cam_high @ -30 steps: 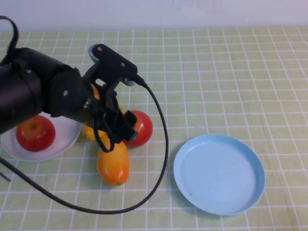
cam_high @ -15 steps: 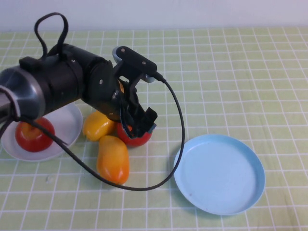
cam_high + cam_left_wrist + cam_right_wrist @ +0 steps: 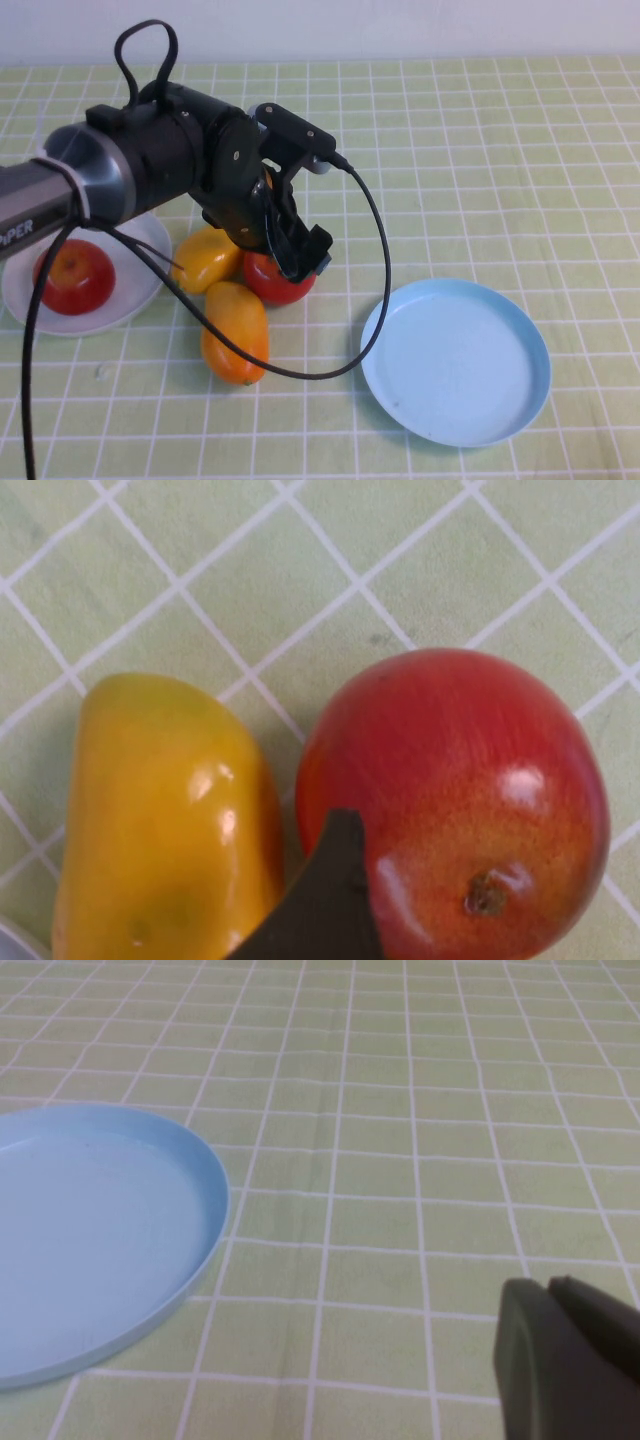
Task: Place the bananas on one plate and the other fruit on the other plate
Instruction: Put one type of fruit in the left plate, then put another type of fruit in the right plate
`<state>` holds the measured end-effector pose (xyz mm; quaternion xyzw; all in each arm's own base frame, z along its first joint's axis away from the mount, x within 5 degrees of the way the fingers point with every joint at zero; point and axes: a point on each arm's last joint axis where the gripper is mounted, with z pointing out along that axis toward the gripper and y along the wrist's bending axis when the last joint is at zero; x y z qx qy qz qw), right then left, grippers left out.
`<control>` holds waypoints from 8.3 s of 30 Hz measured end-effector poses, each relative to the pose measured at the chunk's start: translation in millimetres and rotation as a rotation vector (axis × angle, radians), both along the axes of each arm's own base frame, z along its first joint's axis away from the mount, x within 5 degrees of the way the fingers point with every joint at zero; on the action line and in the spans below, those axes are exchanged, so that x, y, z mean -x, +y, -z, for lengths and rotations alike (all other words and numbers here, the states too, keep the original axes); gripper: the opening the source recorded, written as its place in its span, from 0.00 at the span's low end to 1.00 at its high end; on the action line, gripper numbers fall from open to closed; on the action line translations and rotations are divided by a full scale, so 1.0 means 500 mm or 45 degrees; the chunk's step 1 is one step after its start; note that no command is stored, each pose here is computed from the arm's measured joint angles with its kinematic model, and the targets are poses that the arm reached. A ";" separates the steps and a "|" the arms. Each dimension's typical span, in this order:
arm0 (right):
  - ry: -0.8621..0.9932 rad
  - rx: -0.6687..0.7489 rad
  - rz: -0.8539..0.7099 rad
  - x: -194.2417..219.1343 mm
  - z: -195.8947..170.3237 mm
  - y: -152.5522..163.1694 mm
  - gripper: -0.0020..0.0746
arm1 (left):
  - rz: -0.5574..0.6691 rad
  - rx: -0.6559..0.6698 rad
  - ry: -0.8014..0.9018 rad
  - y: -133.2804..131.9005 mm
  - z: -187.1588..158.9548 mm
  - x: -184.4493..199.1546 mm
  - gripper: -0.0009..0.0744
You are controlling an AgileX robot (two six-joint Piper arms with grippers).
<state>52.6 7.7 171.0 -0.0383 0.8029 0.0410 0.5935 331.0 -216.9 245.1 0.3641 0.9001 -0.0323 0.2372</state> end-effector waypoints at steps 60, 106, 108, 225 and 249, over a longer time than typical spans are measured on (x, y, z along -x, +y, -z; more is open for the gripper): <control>0.000 0.000 0.000 0.000 0.000 0.000 0.00 | -0.234 -0.231 0.002 0.161 -0.103 -0.031 0.80; 0.000 0.000 0.000 0.000 0.000 0.000 0.01 | -0.457 -0.248 0.076 0.269 -0.008 -0.119 0.85; 0.000 0.000 0.000 0.000 0.000 0.000 0.00 | -0.474 -0.245 0.084 0.269 -0.007 -0.118 0.88; 0.000 0.000 0.000 0.000 0.000 0.000 0.01 | -0.597 0.481 -0.903 0.418 0.147 0.558 0.02; 0.185 -0.712 -0.105 -0.033 -0.170 0.048 0.01 | -0.596 0.478 -0.903 0.418 0.148 0.558 0.02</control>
